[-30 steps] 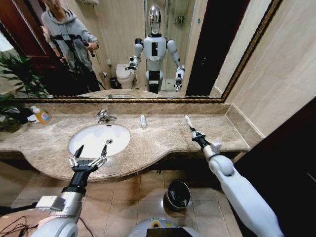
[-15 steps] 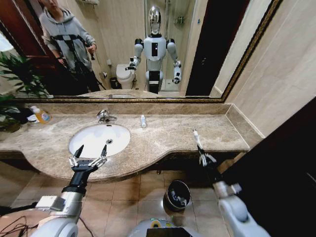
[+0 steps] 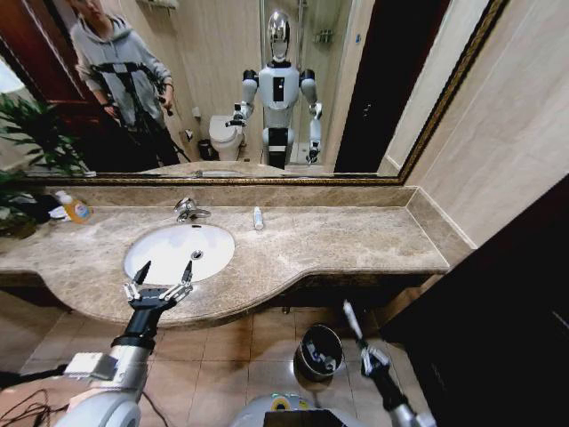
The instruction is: Pick up the trash from the sink and place it in the trash bin.
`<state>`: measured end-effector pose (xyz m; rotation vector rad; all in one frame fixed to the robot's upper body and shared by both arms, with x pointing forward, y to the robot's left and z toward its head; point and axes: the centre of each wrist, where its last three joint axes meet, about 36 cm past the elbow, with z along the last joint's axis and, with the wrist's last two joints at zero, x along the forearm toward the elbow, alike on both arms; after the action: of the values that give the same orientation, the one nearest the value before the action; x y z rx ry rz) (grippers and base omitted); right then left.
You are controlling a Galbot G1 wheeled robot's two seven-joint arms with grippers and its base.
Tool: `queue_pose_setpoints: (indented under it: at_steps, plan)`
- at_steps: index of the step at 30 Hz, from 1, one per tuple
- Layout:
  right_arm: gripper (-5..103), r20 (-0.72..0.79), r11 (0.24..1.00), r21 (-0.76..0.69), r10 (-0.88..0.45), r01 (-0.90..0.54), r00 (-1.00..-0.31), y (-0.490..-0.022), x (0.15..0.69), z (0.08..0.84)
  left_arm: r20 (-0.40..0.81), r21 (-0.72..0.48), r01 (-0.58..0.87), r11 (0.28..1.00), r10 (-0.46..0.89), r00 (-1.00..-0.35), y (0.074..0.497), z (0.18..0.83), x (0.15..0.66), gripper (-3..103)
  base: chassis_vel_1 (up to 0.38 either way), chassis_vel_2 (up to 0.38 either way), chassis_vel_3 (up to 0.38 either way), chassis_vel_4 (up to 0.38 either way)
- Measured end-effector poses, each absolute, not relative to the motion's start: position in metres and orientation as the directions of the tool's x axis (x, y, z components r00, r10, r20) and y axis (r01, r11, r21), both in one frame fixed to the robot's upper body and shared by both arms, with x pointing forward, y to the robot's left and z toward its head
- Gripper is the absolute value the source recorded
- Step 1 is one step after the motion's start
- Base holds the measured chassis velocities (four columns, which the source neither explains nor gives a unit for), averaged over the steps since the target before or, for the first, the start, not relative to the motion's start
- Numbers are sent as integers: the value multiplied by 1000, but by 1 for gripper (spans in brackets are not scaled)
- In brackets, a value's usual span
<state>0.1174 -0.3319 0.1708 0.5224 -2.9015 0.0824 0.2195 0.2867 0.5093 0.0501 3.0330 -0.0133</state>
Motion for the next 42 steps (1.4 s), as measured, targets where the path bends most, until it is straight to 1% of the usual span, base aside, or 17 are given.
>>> queue_pose_setpoints:
  at_steps: [2, 3, 5, 6, 9, 10, 12, 14, 16, 17, 19, 28, 37, 39, 42]
  plan:
    - [0, 274, 919, -50, -364, -391, -890, -330, 114, 154, -108, -7, 33, 999, 32, -994, 287, 509, 219, 100, 0, 0, 0, 0]
    - [0, 274, 919, -50, -364, -391, -890, -330, 114, 154, -108, -7, 33, 999, 32, -994, 287, 509, 219, 100, 0, 0, 0, 0]
    - [0, 355, 908, -72, -364, -413, -861, -324, 125, 133, -108, -7, 33, 999, 32, -994, 287, 509, 219, 100, 0, 0, 0, 0]
    - [0, 355, 908, -72, -364, -413, -861, -324, 125, 133, -108, -7, 33, 999, 32, -994, 287, 509, 219, 100, 0, 0, 0, 0]
    - [0, 483, 908, -130, -294, -399, -825, -310, 157, 115, -108, -7, 33, 999, 32, -994, 287, 509, 219, 100, 0, 0, 0, 0]
    - [0, 483, 908, -130, -294, -399, -825, -310, 157, 115, -108, -7, 33, 999, 32, -994, 287, 509, 219, 100, 0, 0, 0, 0]
    - [0, 566, 907, -162, -238, -389, -790, -303, 177, 107, -108, -7, 33, 999, 32, -994, 287, 509, 219, 100, 0, 0, 0, 0]
    - [0, 590, 905, -172, -222, -390, -776, -302, 183, 104, -108, -7, 33, 999, 33, -994, 287, 509, 219, 100, 0, 0, 0, 0]
    - [0, 647, 889, -207, -188, -408, -739, -300, 202, 98, -108, -7, 33, 999, 32, -994, 287, 509, 219, 100, 0, 0, 0, 0]
    - [0, 647, 889, -207, -188, -408, -739, -300, 202, 98, -108, -7, 33, 999, 32, -994, 287, 509, 219, 100, 0, 0, 0, 0]
    - [0, 676, 878, -226, -171, -422, -717, -300, 214, 95, -108, -7, 33, 999, 32, -994, 287, 509, 219, 100, 0, 0, 0, 0]
    - [0, 701, 856, -245, -168, -456, -693, -286, 228, 89, -108, -7, 33, 999, 32, -994, 287, 509, 219, 100, 0, 0, 0, 0]
    - [0, 686, 855, -264, -159, -447, -710, -278, 244, 85, -108, -7, 33, 999, 32, -994, 287, 509, 219, 100, 0, 0, 0, 0]
    - [-2, 682, 853, -266, -162, -448, -713, -278, 247, 85, -108, -7, 33, 999, 32, -994, 287, 509, 219, 100, 0, 0, 0, 0]
    - [14, 682, 853, -265, -164, -450, -713, -278, 248, 84, -108, -7, 33, 999, 32, -994, 287, 509, 219, 100, 0, 0, 0, 0]
